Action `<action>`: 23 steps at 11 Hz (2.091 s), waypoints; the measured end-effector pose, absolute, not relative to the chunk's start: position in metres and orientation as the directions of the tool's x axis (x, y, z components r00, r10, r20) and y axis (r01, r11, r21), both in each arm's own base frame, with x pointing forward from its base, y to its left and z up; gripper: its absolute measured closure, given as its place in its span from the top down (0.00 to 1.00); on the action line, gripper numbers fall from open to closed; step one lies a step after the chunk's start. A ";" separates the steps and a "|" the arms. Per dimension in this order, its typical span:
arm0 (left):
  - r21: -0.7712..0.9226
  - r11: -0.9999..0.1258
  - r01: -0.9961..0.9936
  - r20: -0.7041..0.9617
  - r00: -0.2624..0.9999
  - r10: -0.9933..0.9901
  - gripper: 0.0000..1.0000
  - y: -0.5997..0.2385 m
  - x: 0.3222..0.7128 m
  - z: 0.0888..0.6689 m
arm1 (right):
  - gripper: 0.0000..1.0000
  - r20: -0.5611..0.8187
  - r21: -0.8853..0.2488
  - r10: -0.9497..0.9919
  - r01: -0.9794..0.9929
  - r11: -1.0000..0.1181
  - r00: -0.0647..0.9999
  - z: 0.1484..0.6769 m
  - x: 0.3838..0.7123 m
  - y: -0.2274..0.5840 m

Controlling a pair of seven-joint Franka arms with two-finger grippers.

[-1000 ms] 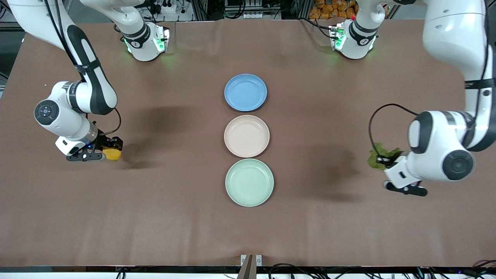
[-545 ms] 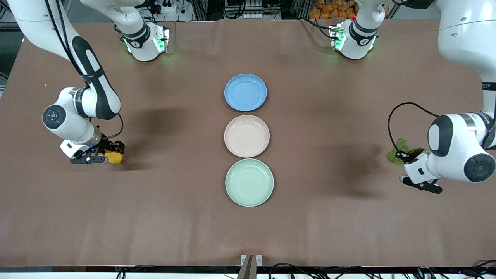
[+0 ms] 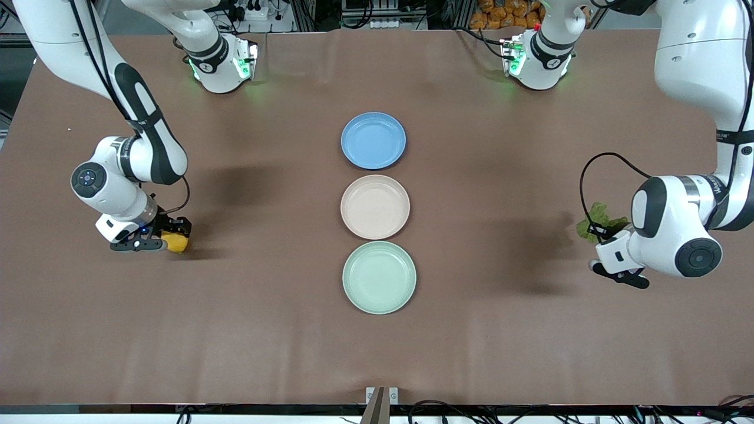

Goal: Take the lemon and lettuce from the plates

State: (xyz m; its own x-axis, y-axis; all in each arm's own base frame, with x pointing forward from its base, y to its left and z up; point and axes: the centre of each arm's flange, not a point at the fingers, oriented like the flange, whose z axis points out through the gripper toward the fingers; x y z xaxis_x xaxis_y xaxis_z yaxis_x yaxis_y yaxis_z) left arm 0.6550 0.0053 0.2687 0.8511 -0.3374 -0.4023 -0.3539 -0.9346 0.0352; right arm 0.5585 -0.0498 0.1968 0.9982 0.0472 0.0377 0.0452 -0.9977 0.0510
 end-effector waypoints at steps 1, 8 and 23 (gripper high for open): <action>0.037 -0.934 -0.356 -0.407 0.848 -0.340 0.05 0.003 0.654 0.268 | 0.73 0.038 0.051 0.047 0.045 -0.998 0.998 0.197 0.559 -0.050; 0.033 -0.924 -0.381 -0.389 0.847 -0.363 0.93 -0.014 0.659 0.277 | 1.00 -0.085 0.026 0.040 0.043 -0.999 0.996 0.245 0.577 -0.049; -0.076 -0.985 -0.152 -0.057 0.987 -0.148 1.00 -0.055 0.637 0.499 | 1.00 -0.036 0.005 0.055 0.055 -0.998 0.998 0.461 0.613 -0.041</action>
State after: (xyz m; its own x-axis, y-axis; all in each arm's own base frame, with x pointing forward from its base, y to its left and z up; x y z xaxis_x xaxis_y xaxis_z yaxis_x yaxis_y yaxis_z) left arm 0.6370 -0.0555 0.4994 0.9873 -0.1482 -0.0573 -0.1523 -0.9854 -0.0758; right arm 0.6126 -0.0409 0.4612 0.9978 0.0548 -0.0363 0.0551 -0.9985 0.0051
